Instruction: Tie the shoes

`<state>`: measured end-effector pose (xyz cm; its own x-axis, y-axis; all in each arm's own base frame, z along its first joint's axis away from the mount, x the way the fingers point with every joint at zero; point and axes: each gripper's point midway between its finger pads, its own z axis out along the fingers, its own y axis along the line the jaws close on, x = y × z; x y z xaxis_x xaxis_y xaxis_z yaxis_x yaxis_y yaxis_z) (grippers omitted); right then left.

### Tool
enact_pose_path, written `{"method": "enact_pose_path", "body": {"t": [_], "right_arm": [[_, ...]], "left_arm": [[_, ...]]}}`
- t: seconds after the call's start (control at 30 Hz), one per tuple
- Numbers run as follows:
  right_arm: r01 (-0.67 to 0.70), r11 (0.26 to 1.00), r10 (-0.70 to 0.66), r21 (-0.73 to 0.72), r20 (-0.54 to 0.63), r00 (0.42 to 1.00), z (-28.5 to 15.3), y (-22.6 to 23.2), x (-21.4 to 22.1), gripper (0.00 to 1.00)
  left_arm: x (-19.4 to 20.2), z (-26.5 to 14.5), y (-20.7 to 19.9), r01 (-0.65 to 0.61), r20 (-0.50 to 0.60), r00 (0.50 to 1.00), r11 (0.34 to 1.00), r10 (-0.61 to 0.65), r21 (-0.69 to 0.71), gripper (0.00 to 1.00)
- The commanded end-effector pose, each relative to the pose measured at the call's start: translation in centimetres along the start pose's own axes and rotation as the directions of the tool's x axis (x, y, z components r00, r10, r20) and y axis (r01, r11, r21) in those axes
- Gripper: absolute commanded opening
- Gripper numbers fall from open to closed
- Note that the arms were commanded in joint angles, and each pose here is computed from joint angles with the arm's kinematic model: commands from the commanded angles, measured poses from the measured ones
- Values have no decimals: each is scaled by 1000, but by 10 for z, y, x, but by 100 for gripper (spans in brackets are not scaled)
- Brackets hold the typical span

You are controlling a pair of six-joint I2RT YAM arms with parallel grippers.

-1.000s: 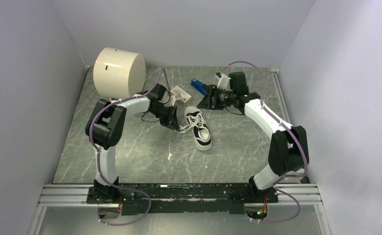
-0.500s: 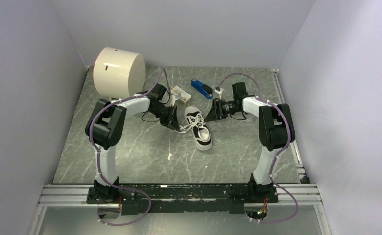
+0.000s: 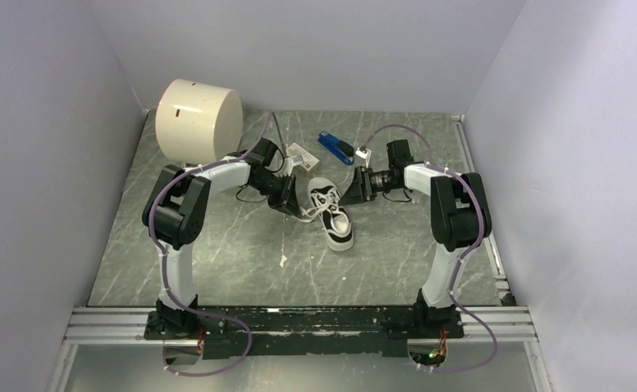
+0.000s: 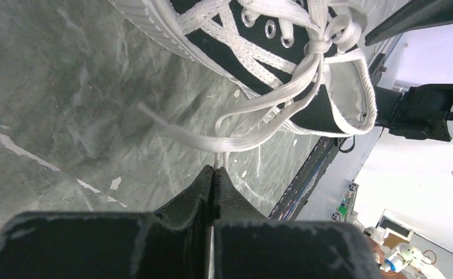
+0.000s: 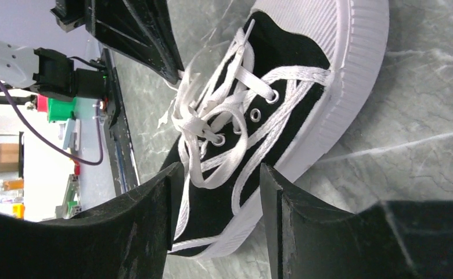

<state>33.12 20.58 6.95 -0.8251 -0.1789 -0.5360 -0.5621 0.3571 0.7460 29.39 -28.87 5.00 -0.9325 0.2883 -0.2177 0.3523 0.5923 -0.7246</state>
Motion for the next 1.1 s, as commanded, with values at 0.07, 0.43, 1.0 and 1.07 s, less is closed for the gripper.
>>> {"method": "enact_pose_path", "body": {"t": [0.07, 0.43, 1.0, 1.07], "right_arm": [[49, 997, -49, -54, 19, 999, 2, 19, -7, 55], [87, 994, -86, 60, -17, 996, 6, 9, -6, 42], [79, 954, -96, 290, 44, 994, -13, -1, -31, 0], [65, 927, -88, 369, 45, 995, -15, -12, -33, 0]], "left_arm": [[-2, 2, -3, -12, -2, 1000, 999, 12, 36, 5], [-1, 1, -3, -17, -1, 1000, 999, 17, 29, 5], [8, -3, 13, 31, -1, 1000, 996, -31, -86, 5], [10, -5, 18, 50, 4, 999, 992, -50, -118, 5]]}}
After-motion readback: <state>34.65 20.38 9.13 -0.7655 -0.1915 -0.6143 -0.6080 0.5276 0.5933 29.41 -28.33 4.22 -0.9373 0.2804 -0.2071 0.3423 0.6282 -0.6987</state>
